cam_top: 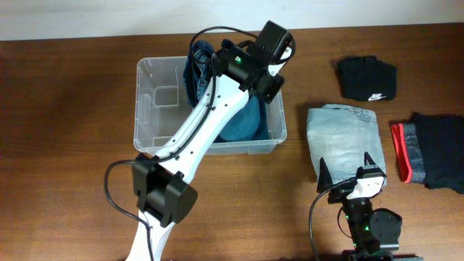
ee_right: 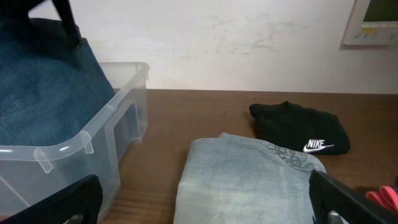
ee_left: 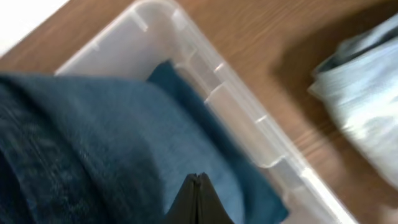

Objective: Pack container
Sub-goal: 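Reach the left gripper into the container and push the jeans down, then press and flatten the jeans inside the container with the left gripper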

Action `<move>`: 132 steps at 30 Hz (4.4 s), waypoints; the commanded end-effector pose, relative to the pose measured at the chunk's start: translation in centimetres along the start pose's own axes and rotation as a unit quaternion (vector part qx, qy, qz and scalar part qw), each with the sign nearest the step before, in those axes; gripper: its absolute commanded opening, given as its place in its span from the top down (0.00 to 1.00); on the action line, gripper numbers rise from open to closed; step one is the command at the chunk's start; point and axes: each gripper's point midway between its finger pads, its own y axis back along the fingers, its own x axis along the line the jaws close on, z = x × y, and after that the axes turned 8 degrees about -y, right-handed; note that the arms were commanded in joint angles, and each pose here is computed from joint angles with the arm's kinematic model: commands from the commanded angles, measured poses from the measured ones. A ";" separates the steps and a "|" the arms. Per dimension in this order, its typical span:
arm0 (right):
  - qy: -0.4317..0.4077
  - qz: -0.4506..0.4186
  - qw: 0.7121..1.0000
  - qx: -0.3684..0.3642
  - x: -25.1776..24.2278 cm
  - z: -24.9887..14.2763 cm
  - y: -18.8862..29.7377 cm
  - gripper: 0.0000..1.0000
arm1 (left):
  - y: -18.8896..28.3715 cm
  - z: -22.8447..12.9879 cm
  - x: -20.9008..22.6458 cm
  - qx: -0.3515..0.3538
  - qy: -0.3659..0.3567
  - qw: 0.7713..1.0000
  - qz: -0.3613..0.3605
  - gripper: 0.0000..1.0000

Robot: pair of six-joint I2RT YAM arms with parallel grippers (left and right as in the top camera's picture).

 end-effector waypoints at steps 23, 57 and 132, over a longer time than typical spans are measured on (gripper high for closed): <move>0.001 0.004 1.000 0.000 0.0 -0.2 0.0 0.01 | -1.2 -13.5 13.6 0.202 0.144 0.967 0.056 0.99; 0.001 0.004 1.000 0.000 0.0 -0.2 0.0 0.02 | -5.6 -9.9 8.5 0.156 0.157 0.974 -0.037 0.99; 0.001 0.004 1.000 0.000 0.0 -0.2 0.0 0.02 | -5.9 -11.3 13.0 0.153 0.281 0.947 0.004 0.99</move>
